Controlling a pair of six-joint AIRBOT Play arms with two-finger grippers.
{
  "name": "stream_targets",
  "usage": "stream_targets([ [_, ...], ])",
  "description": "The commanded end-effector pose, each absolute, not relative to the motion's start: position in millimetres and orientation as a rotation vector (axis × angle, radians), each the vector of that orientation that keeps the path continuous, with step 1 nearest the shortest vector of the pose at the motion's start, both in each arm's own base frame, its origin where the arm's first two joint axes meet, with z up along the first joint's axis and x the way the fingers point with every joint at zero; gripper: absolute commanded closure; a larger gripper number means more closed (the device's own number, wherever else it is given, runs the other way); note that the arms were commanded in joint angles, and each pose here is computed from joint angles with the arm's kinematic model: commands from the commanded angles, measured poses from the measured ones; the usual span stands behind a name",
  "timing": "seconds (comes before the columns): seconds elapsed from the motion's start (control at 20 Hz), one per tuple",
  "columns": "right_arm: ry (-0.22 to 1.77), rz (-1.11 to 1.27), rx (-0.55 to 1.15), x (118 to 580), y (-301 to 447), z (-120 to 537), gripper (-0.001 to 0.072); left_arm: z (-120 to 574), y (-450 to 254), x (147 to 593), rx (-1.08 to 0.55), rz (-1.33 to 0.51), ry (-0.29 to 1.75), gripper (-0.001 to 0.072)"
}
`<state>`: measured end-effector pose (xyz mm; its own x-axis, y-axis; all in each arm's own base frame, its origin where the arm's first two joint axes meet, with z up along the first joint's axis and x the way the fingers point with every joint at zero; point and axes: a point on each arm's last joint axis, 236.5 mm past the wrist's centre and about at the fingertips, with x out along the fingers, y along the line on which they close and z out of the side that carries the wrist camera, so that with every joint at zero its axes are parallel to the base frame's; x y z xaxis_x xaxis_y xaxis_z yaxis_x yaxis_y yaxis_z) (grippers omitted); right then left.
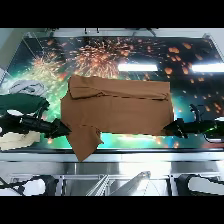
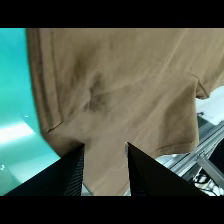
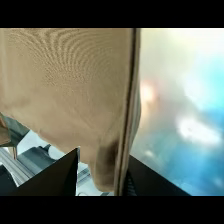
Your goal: Fold the shirts.
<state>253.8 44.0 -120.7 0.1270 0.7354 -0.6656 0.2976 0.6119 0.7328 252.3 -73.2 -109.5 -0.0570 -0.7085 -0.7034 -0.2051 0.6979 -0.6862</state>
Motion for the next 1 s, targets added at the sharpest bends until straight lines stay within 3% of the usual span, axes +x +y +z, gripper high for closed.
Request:
stream_targets([
  [0.0,1.541,0.422,0.880,232,41,-123,0.0352,-114,-81,239,-0.659,-0.553,1.705,0.0422],
  [0.25,1.515,0.371,0.959,230,23,-120,0.0352,-71,-44,264,-0.674,-0.486,1.541,0.0423],
  [0.5,1.487,0.330,1.012,232,13,-119,0.0360,-76,-19,245,-0.760,-0.309,1.429,0.0414],
  [0.55,1.462,0.338,1.017,237,13,-117,0.0518,-81,-23,241,-0.757,-0.304,1.435,0.0414],
  [0.7,1.388,0.358,1.047,252,16,-110,0.0695,-92,-49,223,-0.751,-0.370,1.529,0.0414],
  [0.95,1.380,0.359,1.054,254,16,-109,0.0695,-117,-77,201,-0.754,-0.439,1.692,0.0413],
])
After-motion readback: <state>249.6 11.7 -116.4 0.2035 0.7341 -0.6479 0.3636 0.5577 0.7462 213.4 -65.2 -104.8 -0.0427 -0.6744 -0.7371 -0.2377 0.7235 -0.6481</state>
